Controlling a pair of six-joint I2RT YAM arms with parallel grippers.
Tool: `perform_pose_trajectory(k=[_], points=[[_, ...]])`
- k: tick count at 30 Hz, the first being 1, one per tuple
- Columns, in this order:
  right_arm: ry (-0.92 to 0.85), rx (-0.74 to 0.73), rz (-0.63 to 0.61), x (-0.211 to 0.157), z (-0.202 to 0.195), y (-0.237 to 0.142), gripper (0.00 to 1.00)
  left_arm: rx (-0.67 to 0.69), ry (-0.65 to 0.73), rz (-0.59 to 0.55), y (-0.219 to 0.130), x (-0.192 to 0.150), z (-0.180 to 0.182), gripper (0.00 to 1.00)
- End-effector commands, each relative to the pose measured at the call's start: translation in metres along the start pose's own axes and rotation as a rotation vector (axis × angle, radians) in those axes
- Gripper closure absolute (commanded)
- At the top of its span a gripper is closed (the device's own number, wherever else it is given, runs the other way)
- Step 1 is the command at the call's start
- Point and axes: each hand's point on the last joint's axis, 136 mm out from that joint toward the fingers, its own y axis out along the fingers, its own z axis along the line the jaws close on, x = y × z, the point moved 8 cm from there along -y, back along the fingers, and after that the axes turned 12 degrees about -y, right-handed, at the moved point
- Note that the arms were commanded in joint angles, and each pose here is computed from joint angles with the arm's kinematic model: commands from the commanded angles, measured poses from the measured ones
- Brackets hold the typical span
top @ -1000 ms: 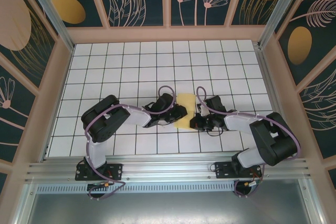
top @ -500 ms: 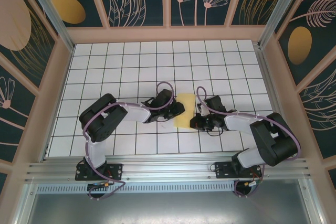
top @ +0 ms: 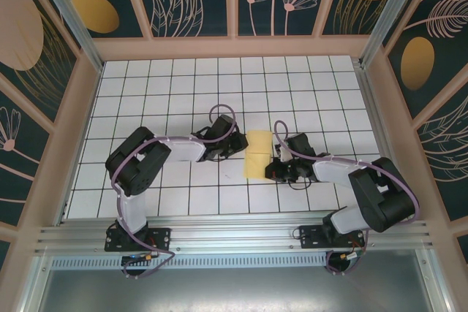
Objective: Fold a paper plane with a square sheet of paper (pick it up from the middle)
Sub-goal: Fold the triangle a second time at the center of the table.
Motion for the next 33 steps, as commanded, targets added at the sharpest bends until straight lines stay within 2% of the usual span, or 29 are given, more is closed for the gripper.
perform_pose_trajectory(k=[1, 3, 6, 13, 22, 33], points=[[0.046, -0.076, 0.074, -0.017, -0.013, 0.000, 0.97, -0.095, 0.039, 0.000, -0.026, 0.000, -0.025, 0.74], [0.042, -0.072, 0.070, -0.016, -0.012, -0.001, 0.97, -0.171, 0.049, 0.033, -0.033, -0.006, -0.037, 0.77], [0.037, -0.070, 0.062, -0.013, -0.011, -0.002, 0.97, -0.212, 0.075, 0.102, -0.032, -0.024, -0.038, 0.82], [0.035, -0.068, 0.058, -0.010, -0.010, -0.001, 0.96, -0.226, 0.057, 0.205, -0.010, -0.048, -0.027, 0.88], [0.030, -0.064, 0.056, -0.008, -0.008, -0.002, 0.96, -0.177, 0.031, 0.216, 0.014, -0.052, -0.010, 0.87], [-0.036, 0.064, -0.037, 0.017, 0.023, -0.021, 0.93, -0.088, 0.050, 0.197, 0.024, -0.052, 0.009, 0.87]])
